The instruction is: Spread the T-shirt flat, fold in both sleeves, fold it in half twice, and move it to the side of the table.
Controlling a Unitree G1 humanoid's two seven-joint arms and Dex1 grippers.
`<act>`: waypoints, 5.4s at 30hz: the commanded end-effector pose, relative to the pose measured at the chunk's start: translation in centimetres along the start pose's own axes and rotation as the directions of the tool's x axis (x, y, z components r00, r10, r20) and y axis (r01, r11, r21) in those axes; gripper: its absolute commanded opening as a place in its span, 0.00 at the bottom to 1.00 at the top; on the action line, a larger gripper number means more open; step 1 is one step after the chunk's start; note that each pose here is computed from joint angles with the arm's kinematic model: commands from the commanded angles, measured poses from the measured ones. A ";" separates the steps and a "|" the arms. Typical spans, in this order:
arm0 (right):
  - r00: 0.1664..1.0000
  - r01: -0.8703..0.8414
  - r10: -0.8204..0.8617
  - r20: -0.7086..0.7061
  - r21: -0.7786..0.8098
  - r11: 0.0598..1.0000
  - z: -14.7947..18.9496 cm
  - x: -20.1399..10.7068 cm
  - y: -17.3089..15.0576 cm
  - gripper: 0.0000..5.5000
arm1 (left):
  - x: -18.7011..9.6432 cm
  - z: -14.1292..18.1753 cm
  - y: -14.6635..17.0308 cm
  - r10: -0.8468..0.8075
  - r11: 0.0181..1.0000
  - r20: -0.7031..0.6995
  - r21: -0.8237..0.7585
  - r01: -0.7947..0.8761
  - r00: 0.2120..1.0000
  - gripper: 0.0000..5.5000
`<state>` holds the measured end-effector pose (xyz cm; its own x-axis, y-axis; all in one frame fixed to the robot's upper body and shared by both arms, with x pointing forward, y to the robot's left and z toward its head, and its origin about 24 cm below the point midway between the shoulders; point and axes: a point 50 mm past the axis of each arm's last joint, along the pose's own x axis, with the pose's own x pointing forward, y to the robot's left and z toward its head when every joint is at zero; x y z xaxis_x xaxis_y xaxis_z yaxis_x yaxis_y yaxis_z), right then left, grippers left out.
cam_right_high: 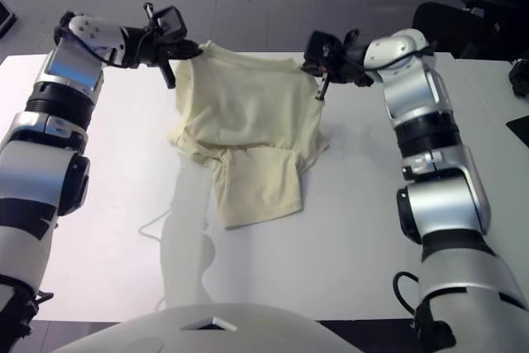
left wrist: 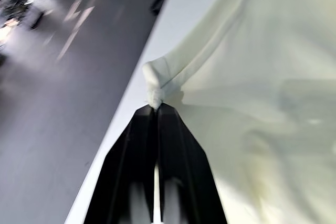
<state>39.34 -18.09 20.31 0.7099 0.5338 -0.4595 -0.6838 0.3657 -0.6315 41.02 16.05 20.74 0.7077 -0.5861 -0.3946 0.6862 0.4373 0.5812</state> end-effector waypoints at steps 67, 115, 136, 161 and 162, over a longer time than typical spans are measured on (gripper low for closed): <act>0.839 0.433 -0.474 0.269 0.198 0.879 9.6 -4.9 -10.0 0.00 | -5.9 11.8 8.4 0.356 0.920 0.216 0.087 -0.381 0.909 0.00; 0.427 -0.904 0.891 0.156 0.085 0.419 -1.3 -9.7 19.4 0.00 | -14.0 -2.7 -20.3 -0.917 0.376 -0.118 0.064 0.924 0.381 0.00; 0.883 -0.406 0.440 -0.160 0.205 0.890 -6.0 -12.2 16.3 0.51 | -12.3 -1.0 -15.3 -0.573 0.811 0.082 -0.086 0.579 0.815 0.51; 0.975 -0.149 0.110 0.195 0.198 0.969 1.3 -5.7 17.7 0.98 | -9.6 -7.7 -22.5 -0.541 0.836 -0.245 -0.052 0.547 0.804 0.98; 0.971 -0.147 0.106 0.214 0.186 0.972 2.1 -5.7 17.6 0.98 | -9.5 -7.7 -22.5 -0.541 0.836 -0.245 -0.054 0.546 0.805 0.98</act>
<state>22.86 -14.39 11.30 0.5842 0.6881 -0.4303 -0.8068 0.4349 -0.3998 21.23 16.55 8.33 0.2955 -0.5938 -0.7484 0.9438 0.0599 0.3251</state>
